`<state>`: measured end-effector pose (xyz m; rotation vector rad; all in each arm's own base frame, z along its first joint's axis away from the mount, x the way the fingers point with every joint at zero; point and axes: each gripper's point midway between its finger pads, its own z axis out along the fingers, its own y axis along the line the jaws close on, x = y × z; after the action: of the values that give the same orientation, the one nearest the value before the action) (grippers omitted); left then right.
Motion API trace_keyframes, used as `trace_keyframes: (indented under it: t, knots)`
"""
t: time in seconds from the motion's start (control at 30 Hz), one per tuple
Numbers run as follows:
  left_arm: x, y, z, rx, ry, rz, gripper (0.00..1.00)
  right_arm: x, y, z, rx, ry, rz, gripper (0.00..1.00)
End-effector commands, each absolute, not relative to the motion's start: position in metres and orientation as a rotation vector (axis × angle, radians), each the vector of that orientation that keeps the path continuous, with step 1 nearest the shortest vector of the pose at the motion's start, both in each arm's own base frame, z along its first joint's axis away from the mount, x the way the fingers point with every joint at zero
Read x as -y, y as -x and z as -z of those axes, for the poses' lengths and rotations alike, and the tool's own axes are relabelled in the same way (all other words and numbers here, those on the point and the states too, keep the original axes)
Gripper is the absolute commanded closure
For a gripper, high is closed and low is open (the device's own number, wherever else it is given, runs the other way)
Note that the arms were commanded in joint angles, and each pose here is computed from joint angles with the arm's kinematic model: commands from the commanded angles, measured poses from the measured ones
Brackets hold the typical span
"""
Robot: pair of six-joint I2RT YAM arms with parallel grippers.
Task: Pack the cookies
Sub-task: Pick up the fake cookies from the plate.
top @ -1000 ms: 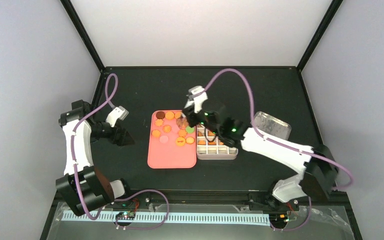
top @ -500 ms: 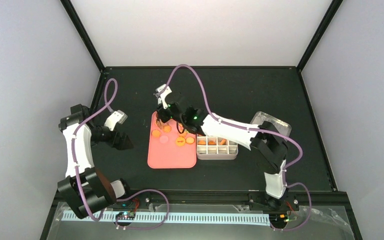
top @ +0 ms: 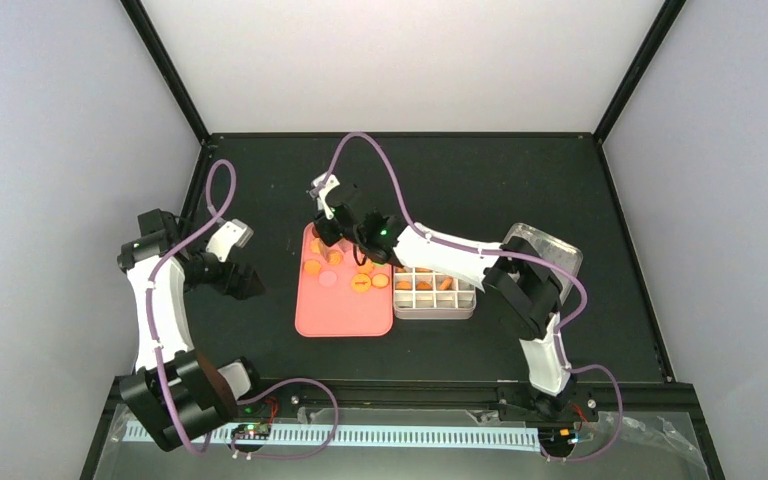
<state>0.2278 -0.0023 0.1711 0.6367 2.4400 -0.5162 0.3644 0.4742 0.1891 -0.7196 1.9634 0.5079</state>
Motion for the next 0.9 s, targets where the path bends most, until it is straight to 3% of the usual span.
trace_keyframes:
  t: [0.0, 0.3, 0.47, 0.87]
  knots:
    - [-0.004, -0.233, -0.179, -2.405, -0.619, 0.437, 0.01, -0.472, -0.364, -0.176, -1.973, 0.731, -0.501, 0.63]
    - [-0.001, -0.229, -0.176, -2.411, -0.614, 0.448, 0.01, -0.472, -0.342, -0.156, -2.012, 0.791, -0.565, 0.62]
    - [0.001, -0.227, -0.178, -2.404, -0.615, 0.453, 0.01, -0.47, -0.337, -0.153, -2.022, 0.801, -0.545, 0.72]
    - [0.002, -0.232, -0.185, -2.379, -0.608, 0.462, 0.01, -0.435, -0.326, -0.257, -1.861, 0.694, -0.569, 0.78]
